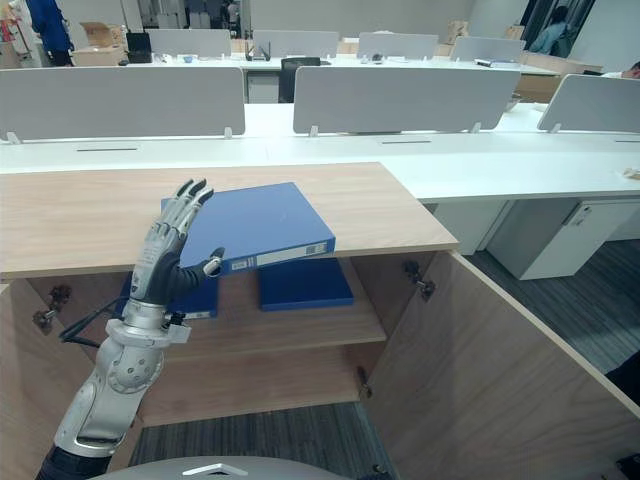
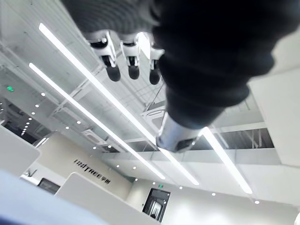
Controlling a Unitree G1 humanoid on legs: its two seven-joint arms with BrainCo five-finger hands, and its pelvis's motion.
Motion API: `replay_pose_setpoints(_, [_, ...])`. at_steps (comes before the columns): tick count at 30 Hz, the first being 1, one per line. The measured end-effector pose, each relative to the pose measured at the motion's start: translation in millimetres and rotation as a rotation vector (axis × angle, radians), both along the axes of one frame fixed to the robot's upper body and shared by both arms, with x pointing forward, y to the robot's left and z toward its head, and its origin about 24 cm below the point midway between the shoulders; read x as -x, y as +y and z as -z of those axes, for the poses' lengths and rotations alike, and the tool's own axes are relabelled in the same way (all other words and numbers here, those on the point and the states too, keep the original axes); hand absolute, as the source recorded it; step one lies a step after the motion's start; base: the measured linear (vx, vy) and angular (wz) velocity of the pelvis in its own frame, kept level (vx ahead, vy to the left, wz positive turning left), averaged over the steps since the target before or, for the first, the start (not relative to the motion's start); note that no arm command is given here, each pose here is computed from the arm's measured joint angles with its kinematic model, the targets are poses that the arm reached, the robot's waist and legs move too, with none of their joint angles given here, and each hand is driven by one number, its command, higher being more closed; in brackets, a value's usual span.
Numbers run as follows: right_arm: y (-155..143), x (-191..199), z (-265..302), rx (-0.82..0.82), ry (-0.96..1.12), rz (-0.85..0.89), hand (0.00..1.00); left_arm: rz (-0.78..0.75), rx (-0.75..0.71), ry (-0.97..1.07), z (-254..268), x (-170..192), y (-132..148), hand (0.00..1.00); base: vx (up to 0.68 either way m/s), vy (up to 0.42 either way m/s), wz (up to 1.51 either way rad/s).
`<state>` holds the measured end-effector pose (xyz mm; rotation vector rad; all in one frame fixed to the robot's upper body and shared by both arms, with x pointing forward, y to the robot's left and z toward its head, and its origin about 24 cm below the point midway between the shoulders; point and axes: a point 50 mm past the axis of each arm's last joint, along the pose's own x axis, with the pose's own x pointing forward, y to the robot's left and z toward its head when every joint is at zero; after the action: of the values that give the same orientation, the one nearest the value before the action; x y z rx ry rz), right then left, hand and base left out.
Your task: Walk over to the cabinet, pick up the folder, carry it to the office cabinet, place the folder inside the office cabinet, then close the office cabinet door
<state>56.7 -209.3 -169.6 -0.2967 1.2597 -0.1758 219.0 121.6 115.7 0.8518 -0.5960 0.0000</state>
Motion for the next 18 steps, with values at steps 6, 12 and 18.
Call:
replay_pose_setpoints(6, [0.3, -0.1, 0.0, 0.0, 0.0, -0.002, 0.0, -0.019, -0.074, 0.091, 23.3, -5.2, 2.8, 0.0, -0.02, -0.015, 0.06])
replay_pose_setpoints(12, [0.7, -1.0, 0.0, -0.001, -0.002, -0.002, 0.0, -0.027, -0.137, 0.158, 40.8, -7.4, 3.5, 0.0, 0.0, 0.0, 0.0])
replay_pose_setpoints(18, [0.7, -3.2, -0.4, -0.001, -0.009, -0.002, 0.0, -0.044, -0.197, 0.17, 45.9, -8.1, 6.9, 0.0, 0.0, 0.0, 0.0])
